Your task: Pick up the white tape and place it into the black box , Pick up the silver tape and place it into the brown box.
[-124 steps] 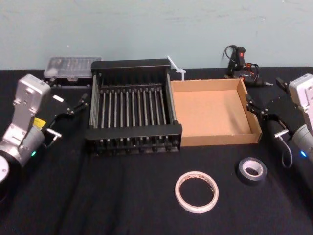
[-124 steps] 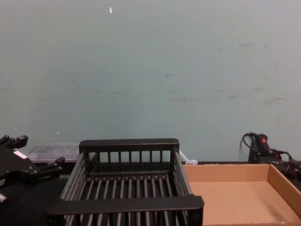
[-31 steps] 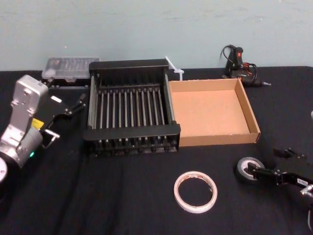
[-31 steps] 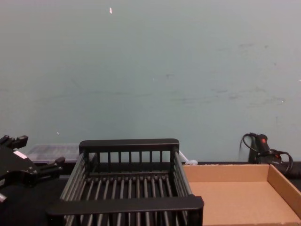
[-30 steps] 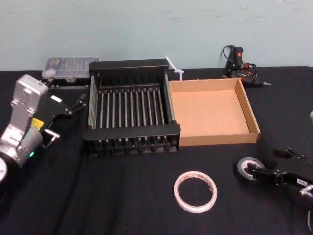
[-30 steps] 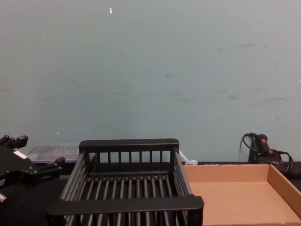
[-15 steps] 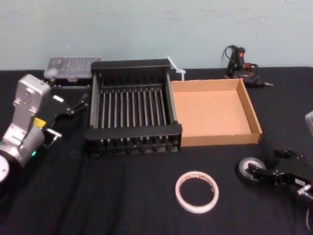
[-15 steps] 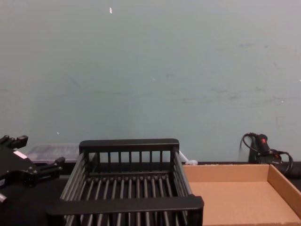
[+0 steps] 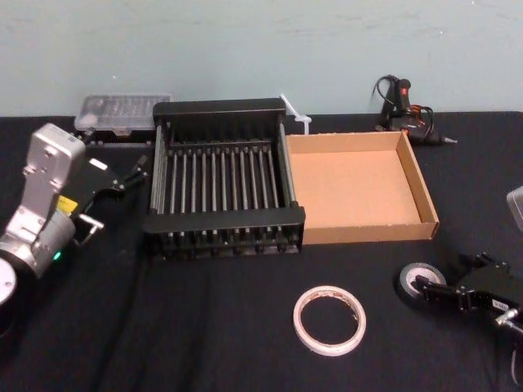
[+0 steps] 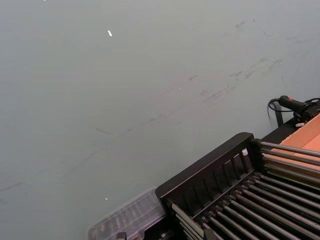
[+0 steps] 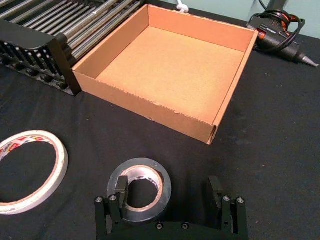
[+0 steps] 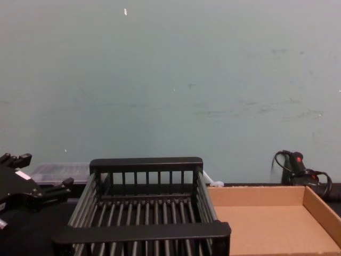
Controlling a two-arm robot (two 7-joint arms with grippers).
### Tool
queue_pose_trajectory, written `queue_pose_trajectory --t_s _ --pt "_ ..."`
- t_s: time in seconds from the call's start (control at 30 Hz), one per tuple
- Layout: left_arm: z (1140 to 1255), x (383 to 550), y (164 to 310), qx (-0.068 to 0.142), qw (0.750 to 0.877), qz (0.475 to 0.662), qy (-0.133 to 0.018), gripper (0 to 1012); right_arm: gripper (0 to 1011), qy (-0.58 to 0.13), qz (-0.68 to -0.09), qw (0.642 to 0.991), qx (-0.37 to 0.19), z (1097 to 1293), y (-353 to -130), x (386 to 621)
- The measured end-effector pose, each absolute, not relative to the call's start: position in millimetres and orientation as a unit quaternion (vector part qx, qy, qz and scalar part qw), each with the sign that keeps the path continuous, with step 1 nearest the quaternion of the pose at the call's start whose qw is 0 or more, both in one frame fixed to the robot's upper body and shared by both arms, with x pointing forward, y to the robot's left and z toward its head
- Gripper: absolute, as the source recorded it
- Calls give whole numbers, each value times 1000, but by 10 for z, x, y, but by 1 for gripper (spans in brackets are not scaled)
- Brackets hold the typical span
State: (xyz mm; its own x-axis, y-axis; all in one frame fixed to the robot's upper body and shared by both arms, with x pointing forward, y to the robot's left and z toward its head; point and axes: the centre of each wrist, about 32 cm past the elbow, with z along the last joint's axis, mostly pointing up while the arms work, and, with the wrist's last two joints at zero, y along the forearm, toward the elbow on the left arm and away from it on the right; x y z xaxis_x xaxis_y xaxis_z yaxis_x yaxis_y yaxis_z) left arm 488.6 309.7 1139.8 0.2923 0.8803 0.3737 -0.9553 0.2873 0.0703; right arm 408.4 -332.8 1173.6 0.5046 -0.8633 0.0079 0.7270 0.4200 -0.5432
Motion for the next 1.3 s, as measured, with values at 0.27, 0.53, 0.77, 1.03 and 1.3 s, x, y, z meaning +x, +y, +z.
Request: queue_pose_trajectory --t_s 0.27,0.53,0.77,1.03,1.3 --pt "11398 4886 3097 141 791 580 -132 1001 1002 137 -478 831 -251 11726 -3328 4121" --pt "11398 4886 3097 142 791 580 -132 1001 1002 138 -474 831 -257 11708 -3323 4155" --pt "11398 4886 3097 141 791 580 -132 1001 1002 140 -474 830 -260 11691 -3318 4172" --pt "11398 4886 3097 141 791 580 -132 1001 1002 141 -473 830 -261 11684 -3315 4193" --pt "11398 4886 3097 142 791 580 -132 1001 1002 142 -472 830 -261 11681 -3317 4202"
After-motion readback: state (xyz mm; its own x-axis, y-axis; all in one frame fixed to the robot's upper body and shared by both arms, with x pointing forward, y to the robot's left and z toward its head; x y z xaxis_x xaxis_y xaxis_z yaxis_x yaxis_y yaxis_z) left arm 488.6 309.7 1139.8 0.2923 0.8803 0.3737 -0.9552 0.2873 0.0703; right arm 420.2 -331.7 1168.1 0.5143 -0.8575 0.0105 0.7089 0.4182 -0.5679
